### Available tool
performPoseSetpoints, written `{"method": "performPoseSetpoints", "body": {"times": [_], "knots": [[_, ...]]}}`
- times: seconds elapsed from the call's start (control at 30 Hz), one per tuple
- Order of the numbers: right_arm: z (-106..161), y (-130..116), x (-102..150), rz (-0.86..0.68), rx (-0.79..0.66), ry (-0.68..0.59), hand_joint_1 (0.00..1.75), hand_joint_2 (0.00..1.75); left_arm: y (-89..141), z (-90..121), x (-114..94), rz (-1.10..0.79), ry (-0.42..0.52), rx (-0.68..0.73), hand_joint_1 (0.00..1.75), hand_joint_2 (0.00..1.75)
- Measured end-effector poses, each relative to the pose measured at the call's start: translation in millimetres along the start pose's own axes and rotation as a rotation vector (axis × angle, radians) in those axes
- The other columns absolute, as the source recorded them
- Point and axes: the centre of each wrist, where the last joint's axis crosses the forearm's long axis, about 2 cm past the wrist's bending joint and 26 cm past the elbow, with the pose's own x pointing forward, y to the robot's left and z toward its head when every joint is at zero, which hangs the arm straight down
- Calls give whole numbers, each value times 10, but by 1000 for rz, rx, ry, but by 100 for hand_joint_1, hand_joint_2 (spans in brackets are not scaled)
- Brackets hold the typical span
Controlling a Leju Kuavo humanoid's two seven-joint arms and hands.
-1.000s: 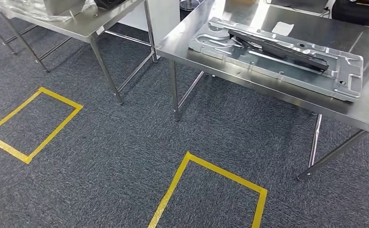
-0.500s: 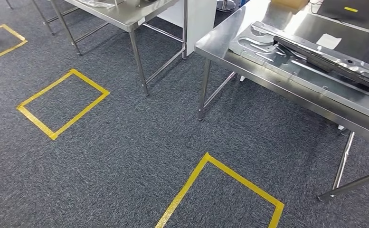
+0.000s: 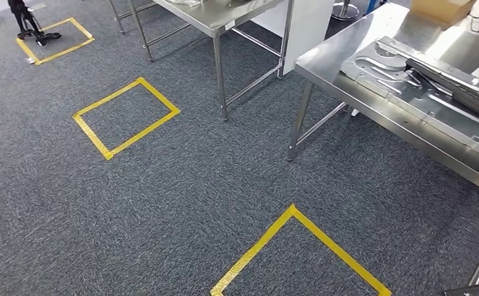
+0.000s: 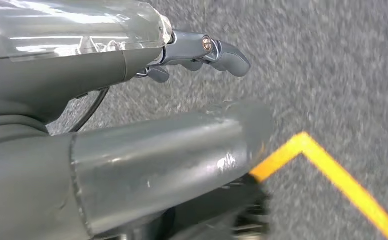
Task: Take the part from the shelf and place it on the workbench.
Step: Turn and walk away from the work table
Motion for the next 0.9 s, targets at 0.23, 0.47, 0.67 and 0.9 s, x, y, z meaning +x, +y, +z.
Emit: {"method": "performPoseSetpoints", "body": {"times": [0.23, 0.47, 0.67, 0.9], "knots": [[32, 114, 49, 38, 45, -6, 0, 0, 5, -2, 5, -45, -33, 3, 0, 0], [72, 164, 3, 59, 83, -1, 0, 0, -4, -6, 25, -72, -55, 1, 0, 0], [90, 196, 1, 109, 103, 32, 0, 0, -37, -2, 42, -81, -56, -7, 0, 0], [150, 269, -36, 191, 132, 127, 0, 0, -32, -1, 37, -84, -23, 2, 0, 0]]}}
